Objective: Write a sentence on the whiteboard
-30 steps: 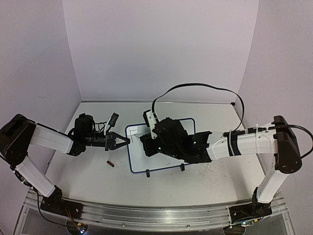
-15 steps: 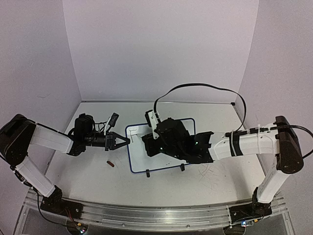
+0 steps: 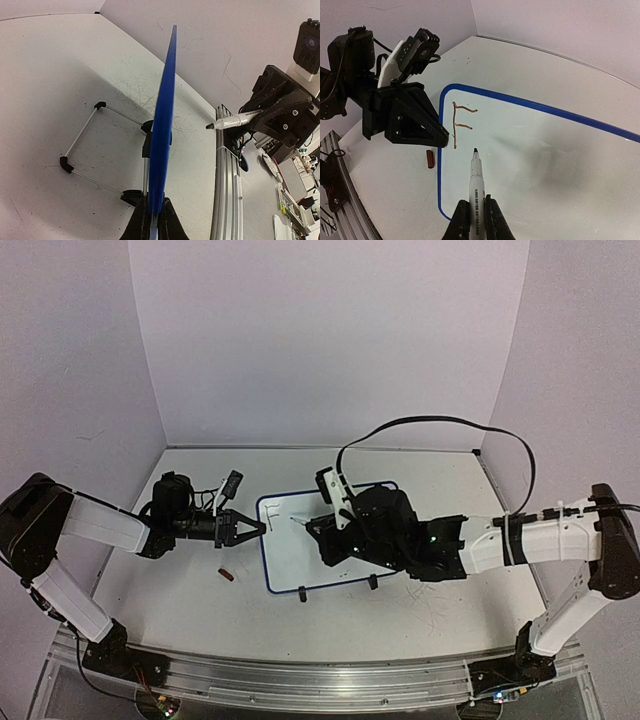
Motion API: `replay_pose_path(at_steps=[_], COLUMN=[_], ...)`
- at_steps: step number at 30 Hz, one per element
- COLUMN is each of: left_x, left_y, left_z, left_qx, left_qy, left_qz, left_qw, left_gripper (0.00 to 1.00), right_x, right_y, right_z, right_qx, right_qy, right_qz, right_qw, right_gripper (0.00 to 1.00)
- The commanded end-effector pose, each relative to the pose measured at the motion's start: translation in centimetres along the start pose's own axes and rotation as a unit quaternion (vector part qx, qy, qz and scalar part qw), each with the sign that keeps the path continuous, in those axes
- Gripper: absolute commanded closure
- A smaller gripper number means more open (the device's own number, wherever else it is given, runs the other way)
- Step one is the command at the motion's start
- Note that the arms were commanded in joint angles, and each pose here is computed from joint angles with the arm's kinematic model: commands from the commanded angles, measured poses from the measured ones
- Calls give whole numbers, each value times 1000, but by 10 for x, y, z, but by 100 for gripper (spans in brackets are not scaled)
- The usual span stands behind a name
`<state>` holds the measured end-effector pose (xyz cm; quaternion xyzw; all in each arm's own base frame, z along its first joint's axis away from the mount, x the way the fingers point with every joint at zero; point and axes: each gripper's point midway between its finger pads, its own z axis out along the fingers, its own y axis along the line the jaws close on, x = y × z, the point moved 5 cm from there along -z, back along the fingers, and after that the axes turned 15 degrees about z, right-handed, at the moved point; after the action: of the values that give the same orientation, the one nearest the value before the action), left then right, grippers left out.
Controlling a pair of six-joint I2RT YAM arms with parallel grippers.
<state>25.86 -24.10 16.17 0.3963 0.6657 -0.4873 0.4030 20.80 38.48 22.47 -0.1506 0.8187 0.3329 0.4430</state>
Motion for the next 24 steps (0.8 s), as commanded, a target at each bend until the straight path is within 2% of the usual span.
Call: replay_pose_path(at_steps=[1, 12, 24], left_x=[-16, -16, -17], left_y=[-9, -8, -8], left_z=[-5, -4, -5], left_qx=[6, 5, 1], left_qy=[-21, -19, -19], left_qz=[30, 28, 26], left_qw=[999, 999, 999], left_gripper=[100, 100, 100], right_x=[-15, -12, -16], right_y=[17, 7, 9], right_z=[7, 6, 3], right_qx=[-29, -9, -11], right_qy=[-15, -26, -32], right_qz=[2, 22, 0], right_qw=[999, 999, 999], right_gripper=[100, 100, 100])
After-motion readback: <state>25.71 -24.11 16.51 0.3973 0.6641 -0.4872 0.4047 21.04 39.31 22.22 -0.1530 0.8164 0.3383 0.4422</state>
